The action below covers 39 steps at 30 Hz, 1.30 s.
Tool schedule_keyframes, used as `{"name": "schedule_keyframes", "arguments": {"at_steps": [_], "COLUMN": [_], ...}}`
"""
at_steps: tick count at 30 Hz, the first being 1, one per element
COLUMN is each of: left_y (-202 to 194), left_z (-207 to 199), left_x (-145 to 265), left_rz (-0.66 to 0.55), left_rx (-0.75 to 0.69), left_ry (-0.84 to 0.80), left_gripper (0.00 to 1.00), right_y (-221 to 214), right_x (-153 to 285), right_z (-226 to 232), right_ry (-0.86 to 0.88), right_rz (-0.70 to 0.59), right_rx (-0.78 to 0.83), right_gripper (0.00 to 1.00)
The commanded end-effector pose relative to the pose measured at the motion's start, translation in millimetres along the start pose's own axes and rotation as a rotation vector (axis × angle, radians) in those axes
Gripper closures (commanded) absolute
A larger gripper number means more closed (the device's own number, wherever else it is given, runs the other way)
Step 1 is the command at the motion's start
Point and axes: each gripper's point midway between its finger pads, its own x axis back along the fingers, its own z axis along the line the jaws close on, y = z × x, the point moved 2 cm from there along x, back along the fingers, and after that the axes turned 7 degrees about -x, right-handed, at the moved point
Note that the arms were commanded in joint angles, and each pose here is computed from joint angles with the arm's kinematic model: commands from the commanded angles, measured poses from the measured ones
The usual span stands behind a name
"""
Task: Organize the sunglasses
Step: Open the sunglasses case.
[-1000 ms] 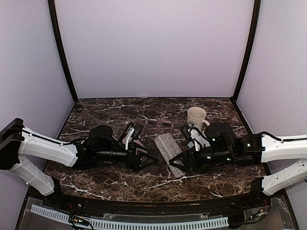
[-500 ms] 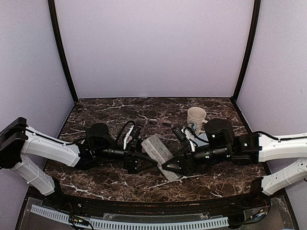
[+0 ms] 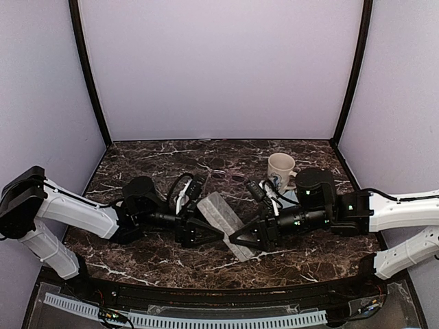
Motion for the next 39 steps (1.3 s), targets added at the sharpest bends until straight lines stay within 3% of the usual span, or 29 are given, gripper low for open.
{"name": "schedule_keyframes", "arguments": {"at_steps": [1, 6, 14, 19, 23, 33, 39], "left_y": [11, 12, 7, 7, 8, 7, 2], "left_z": [-8, -6, -9, -10, -11, -11, 0], "left_x": [0, 1, 3, 5, 5, 5, 2], "left_rz": [-0.036, -0.04, -0.034, -0.04, -0.044, -0.042, 0.005], "left_rx": [-0.053, -0.052, -0.046, -0.047, -0.051, -0.046, -0.016], "left_ry": [-0.04, -0.031, -0.049, -0.047, -0.049, -0.06, 0.001], "left_gripper": [0.15, 0.1, 0.16, 0.09, 0.09, 0.41, 0.63], "right_y": [7, 5, 7, 6, 6, 5, 9], "right_x": [-2, -4, 0, -1, -1, -2, -4], "right_z": [9, 8, 6, 5, 5, 1, -7], "right_ry": [0.063, 0.067, 0.064, 0.069, 0.073, 0.069, 0.009], "right_rz": [-0.027, -0.018, -0.038, -0.036, -0.035, -0.039, -0.035], "right_rx": [0.013, 0.012, 0.001, -0.007, -0.008, -0.021, -0.017], "right_gripper": [0.52, 0.52, 0.52, 0.52, 0.52, 0.5, 0.27]}}
